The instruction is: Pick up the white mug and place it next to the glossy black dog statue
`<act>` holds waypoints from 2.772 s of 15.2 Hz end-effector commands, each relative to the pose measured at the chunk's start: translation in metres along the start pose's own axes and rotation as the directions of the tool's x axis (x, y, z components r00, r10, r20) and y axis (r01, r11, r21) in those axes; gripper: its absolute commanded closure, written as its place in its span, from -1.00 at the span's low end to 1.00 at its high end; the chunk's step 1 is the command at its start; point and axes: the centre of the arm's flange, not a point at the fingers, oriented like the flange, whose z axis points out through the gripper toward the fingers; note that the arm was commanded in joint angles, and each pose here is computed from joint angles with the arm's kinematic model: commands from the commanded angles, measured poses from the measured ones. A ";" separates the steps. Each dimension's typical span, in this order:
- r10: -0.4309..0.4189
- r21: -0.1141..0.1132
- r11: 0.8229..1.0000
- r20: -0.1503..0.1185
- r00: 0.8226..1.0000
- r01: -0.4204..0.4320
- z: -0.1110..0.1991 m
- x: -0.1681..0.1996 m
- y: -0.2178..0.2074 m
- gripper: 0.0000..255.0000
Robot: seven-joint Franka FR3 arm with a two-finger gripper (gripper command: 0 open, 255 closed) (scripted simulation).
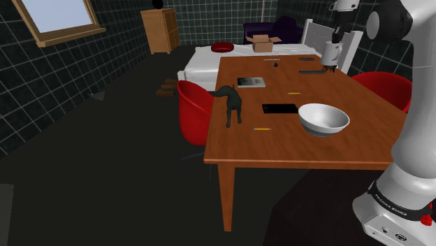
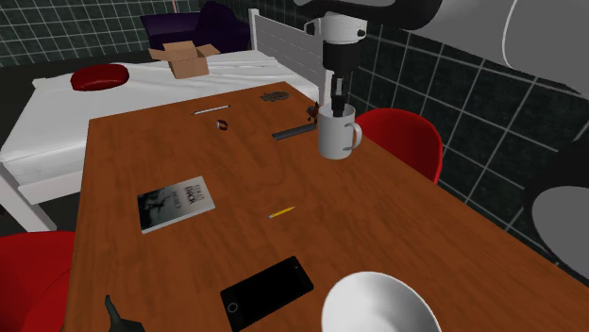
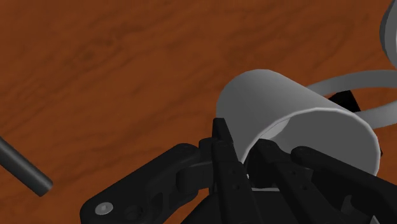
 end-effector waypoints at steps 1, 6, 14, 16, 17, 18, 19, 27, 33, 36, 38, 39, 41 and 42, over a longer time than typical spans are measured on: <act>0.000 0.001 1.000 0.000 1.000 0.000 -0.010 -0.001 0.000 1.00; 0.000 0.001 1.000 0.000 1.000 0.000 -0.037 -0.002 -0.001 1.00; 0.000 0.001 1.000 0.000 1.000 0.000 -0.075 -0.004 -0.002 1.00; 0.000 0.001 1.000 0.000 1.000 0.000 -0.074 0.001 -0.028 1.00; 0.000 0.001 1.000 0.000 1.000 0.000 -0.074 0.004 -0.041 1.00; 0.000 0.001 1.000 0.000 1.000 0.000 -0.074 0.006 -0.054 1.00; 0.000 0.001 1.000 0.000 1.000 0.000 -0.074 0.009 -0.066 1.00; 0.000 0.000 1.000 0.000 1.000 0.000 -0.072 0.030 -0.170 1.00; 0.000 0.000 1.000 0.000 1.000 0.000 -0.071 0.046 -0.247 1.00; 0.000 0.000 1.000 0.000 1.000 0.000 -0.071 0.054 -0.286 1.00; 0.000 0.000 1.000 0.000 1.000 0.000 -0.071 0.060 -0.312 1.00; 0.000 0.000 1.000 0.000 1.000 0.000 -0.071 0.062 -0.325 1.00; 0.000 0.000 1.000 0.000 1.000 0.000 -0.070 0.068 -0.351 1.00; 0.000 0.000 1.000 0.000 1.000 0.000 -0.070 0.070 -0.364 1.00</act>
